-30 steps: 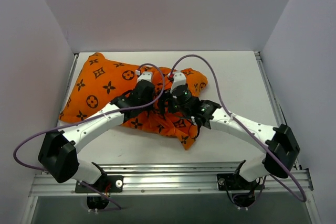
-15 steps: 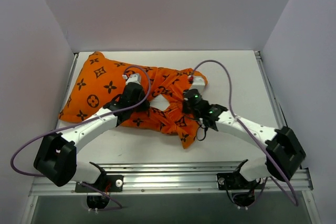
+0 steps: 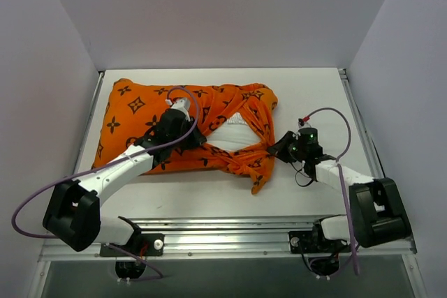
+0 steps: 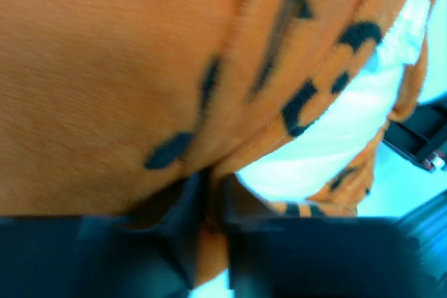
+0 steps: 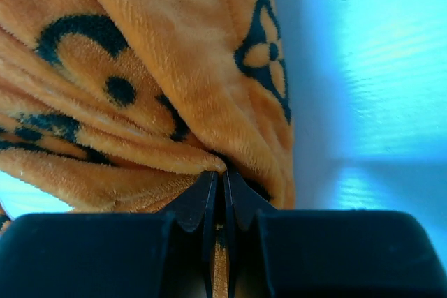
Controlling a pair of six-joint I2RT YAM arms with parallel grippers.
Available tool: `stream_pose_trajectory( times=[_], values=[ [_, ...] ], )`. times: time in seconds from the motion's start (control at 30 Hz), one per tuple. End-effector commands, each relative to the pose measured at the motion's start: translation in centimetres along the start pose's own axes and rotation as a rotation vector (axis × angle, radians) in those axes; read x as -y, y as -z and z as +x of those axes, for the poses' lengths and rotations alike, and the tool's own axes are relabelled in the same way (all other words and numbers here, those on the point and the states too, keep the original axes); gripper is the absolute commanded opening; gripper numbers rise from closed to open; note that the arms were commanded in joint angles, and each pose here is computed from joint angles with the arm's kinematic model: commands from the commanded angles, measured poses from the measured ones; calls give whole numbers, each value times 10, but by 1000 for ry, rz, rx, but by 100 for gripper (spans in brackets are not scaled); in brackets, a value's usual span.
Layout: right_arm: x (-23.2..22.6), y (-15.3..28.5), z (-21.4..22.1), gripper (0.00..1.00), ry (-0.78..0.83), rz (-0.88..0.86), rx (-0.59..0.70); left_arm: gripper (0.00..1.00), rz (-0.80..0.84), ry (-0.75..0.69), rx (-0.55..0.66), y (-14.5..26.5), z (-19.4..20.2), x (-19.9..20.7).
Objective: Remove the pillowcase from the pillow
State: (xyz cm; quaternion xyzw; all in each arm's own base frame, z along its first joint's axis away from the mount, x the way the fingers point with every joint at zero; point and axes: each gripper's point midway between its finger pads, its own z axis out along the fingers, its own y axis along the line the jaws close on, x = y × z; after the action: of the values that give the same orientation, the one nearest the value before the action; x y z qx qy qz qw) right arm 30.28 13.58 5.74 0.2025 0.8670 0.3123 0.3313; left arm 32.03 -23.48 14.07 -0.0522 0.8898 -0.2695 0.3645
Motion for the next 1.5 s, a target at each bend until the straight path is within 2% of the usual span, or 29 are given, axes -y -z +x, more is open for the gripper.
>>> stream_pose_trajectory(
  times=[0.0,0.07,0.1,0.17,0.2,0.27,0.4,0.5,0.6,0.73,0.87,1.0,1.1,1.13,1.2,1.27,1.3,1.37,1.4,1.43,1.47],
  values=[
    [20,-9,15,0,44,57,-87,32,-63,-141,-11,18,-7,-17],
    [10,-11,11,0,86,41,-93,45,-1,-218,29,33,-21,13],
    [-5,-12,5,0,121,18,-80,58,15,-286,42,38,-25,22],
    [-13,-11,4,0,175,28,-85,69,26,-371,109,52,-45,44],
    [-20,-11,2,0,202,28,-77,75,44,-462,120,57,-45,57],
    [-34,-11,1,0,259,31,-76,79,52,-536,178,65,-62,78],
    [-42,-9,-6,0,276,27,-54,80,157,-671,202,66,-71,124],
    [-43,-8,-9,0,290,36,-44,62,193,-706,181,50,-70,146],
    [-42,-7,-11,0,295,44,-41,56,227,-709,134,28,-61,161],
    [-40,-5,-10,0,295,49,-37,55,196,-718,31,-14,-35,154],
    [-38,-3,-10,0,301,53,-34,58,151,-716,-41,-38,-12,137],
    [-40,-2,-11,0,315,49,-30,76,55,-705,-55,-57,1,111],
    [-44,-1,-11,0,338,40,-26,86,-11,-684,-53,-69,6,94],
    [-47,-1,-11,0,345,36,-24,92,-21,-679,-52,-74,9,91],
    [-50,1,-11,0,355,30,-18,97,-57,-654,-51,-79,12,81],
    [-55,4,-12,0,368,16,-9,97,-106,-625,-52,-84,17,68],
    [-56,5,-13,0,374,14,-5,96,-119,-610,-53,-87,19,63],
    [-61,7,-14,0,386,3,3,75,-128,-577,-51,-90,21,57],
    [-62,8,-14,0,395,-2,4,64,-133,-561,-47,-92,23,50],
    [-66,10,-14,0,406,-12,7,40,-133,-552,-44,-92,23,48],
    [-69,11,-14,0,412,-18,10,28,-123,-534,-36,-93,23,50]
  ],
)
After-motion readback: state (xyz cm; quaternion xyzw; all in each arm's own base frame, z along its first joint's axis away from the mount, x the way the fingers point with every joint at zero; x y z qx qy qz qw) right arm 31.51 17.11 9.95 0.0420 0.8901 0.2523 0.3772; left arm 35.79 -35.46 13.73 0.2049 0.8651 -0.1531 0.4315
